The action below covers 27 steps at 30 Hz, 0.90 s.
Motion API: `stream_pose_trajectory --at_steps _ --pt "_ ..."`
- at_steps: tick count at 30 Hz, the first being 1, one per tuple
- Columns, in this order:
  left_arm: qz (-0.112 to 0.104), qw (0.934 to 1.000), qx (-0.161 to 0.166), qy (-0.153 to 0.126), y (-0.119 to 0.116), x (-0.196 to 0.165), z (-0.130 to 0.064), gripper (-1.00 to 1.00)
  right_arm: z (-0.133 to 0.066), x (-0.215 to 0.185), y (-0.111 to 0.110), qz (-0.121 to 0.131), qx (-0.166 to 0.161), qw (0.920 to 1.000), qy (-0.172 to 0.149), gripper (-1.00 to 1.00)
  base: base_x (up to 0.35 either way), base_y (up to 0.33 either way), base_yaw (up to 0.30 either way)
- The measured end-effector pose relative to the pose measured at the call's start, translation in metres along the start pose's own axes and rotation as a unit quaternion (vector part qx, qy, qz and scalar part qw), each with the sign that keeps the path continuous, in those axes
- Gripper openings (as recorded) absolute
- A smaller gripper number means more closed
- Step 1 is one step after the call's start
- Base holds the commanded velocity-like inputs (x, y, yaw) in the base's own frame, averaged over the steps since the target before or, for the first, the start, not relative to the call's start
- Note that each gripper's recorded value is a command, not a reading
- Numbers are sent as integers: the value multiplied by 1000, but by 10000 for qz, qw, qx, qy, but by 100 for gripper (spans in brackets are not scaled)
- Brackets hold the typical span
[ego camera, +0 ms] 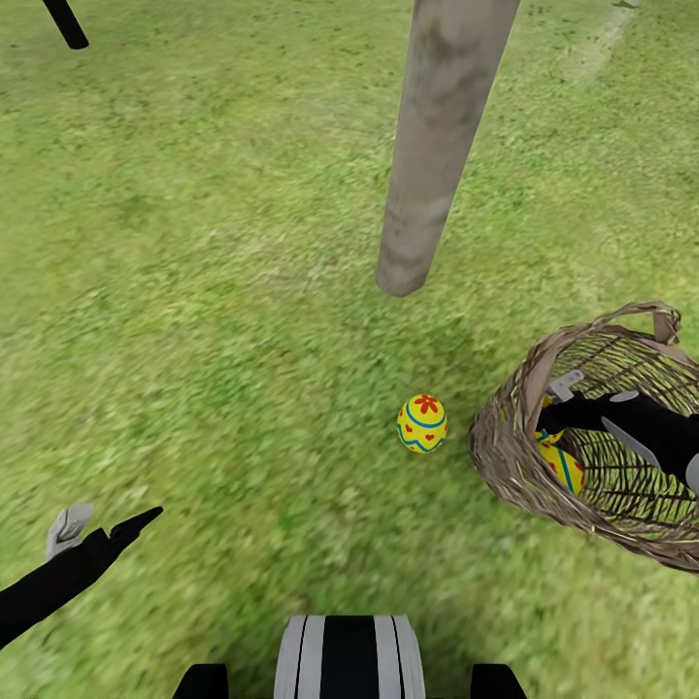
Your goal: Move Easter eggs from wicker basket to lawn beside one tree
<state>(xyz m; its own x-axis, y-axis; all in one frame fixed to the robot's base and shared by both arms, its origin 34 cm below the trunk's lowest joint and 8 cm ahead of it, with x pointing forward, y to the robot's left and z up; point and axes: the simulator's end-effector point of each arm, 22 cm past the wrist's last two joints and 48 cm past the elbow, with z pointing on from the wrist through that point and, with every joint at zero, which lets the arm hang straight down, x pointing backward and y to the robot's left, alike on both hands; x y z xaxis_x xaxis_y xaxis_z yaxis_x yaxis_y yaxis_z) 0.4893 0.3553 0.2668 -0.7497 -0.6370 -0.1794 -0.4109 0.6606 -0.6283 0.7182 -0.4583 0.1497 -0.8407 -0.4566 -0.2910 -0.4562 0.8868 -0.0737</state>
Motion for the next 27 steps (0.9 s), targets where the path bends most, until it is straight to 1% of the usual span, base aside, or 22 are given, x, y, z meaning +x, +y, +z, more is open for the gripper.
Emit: stream_pose_trajectory --at_steps 6,7,27 --pt "-1 10000 0 -1 0 0 0 100 0 0 0 9 -1 10000 5 100 0 0 0" --pt "-3 10000 2 -4 0 0 0 100 0 1 0 -3 -2 10000 13 -100 0 0 0" --pt "3 10000 9 -15 0 -1 0 100 0 1 0 -9 -3 10000 44 -100 0 0 0"
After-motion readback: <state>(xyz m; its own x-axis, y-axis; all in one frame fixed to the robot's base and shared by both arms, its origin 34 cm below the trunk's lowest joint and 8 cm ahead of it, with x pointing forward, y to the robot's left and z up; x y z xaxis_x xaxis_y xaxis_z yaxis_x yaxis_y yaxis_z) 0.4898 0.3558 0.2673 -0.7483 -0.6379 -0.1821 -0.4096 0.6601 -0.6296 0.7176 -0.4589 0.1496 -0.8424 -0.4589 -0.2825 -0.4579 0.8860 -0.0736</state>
